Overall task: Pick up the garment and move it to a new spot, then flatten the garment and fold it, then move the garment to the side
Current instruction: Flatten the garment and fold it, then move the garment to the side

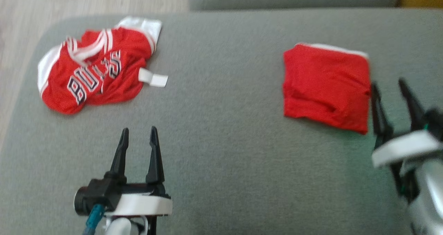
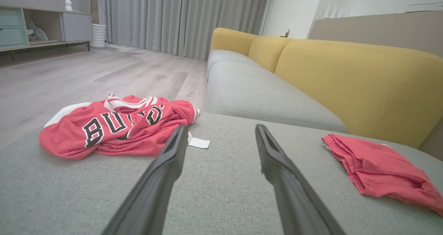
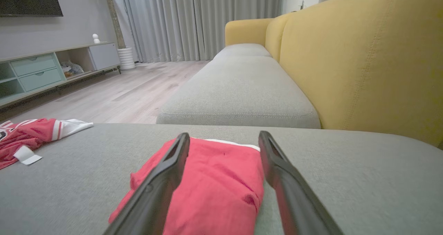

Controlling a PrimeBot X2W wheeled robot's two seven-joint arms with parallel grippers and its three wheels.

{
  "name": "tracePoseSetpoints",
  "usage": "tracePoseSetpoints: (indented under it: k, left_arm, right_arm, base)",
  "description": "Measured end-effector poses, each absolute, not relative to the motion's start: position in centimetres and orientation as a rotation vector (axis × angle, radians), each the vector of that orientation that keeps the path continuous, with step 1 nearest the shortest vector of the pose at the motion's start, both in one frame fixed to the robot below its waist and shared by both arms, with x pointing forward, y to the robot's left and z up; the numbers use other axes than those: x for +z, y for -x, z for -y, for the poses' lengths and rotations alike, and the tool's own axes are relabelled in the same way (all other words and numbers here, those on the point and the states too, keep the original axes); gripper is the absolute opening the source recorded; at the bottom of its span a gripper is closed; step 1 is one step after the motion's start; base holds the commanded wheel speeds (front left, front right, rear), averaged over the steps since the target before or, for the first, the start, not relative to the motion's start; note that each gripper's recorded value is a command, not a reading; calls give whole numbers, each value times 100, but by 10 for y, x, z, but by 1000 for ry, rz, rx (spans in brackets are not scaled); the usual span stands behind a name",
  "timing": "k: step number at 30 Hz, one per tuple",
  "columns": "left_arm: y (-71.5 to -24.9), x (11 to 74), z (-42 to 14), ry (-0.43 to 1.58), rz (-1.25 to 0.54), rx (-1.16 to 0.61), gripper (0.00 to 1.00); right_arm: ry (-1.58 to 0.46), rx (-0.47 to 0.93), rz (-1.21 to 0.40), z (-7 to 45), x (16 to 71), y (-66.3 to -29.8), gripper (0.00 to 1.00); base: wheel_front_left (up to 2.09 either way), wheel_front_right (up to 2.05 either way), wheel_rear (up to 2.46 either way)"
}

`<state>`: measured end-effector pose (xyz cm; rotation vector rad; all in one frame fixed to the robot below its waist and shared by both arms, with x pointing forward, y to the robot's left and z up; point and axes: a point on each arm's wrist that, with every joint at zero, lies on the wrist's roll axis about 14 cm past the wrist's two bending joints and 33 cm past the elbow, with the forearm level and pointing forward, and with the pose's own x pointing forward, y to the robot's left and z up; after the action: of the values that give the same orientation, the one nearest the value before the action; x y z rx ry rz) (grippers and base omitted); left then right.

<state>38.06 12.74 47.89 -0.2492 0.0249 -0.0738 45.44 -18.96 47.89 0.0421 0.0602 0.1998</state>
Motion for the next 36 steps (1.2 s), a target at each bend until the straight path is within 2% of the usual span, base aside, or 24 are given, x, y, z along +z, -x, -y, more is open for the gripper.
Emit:
tracePoseSetpoints:
  k: [8,13,36]
  left_arm:
    - [-345,488,-122,205,3,-113,100]
    - [-325,483,-122,194,-10,-111,100]
    - [-315,476,-134,175,-24,-81,100]
  right_arm:
    - [-48,125,2,187,487,-366,100]
    - [-49,93,13,187,487,-333,100]
    - [-17,104,-17,185,477,-316,100]
  base:
    - [0,0,0]
    - [0,0,0]
    - [0,0,0]
